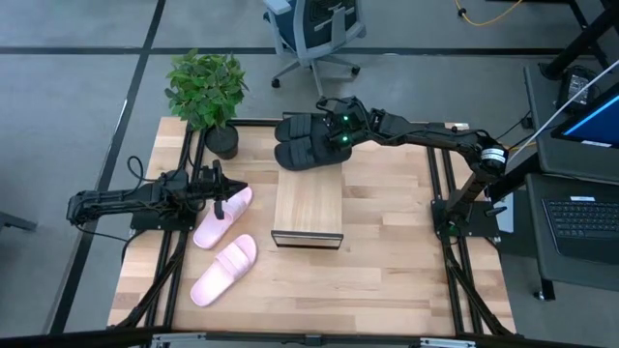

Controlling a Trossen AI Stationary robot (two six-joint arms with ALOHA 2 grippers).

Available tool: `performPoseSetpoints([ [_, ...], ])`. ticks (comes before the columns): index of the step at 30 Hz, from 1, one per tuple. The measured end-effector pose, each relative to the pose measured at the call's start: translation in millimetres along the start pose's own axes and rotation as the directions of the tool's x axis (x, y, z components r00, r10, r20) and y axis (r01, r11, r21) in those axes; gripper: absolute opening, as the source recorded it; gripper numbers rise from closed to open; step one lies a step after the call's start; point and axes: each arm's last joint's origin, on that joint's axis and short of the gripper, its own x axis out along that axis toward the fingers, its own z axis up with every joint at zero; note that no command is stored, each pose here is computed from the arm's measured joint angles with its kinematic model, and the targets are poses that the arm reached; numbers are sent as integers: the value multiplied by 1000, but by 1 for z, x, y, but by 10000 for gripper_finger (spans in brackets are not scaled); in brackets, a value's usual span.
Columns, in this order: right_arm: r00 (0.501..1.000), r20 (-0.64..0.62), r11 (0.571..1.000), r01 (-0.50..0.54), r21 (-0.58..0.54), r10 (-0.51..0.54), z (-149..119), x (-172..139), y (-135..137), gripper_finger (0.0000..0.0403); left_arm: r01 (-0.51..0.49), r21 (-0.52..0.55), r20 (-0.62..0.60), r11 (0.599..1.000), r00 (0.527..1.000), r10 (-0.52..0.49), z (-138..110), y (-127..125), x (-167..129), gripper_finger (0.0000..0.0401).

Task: Pick and place slides into the shelf
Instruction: Put the black slide on the shelf

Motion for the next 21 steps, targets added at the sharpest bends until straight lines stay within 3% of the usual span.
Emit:
performPoseSetpoints([
  [13,1000,1,1000,-25,17,25,1,0,1,145,0,0,0,1000,1000,0,0,0,0,0],
  [21,996,23,997,-82,-9,82,5,0,6,167,0,0,0,1000,1000,0,0,0,0,0],
])
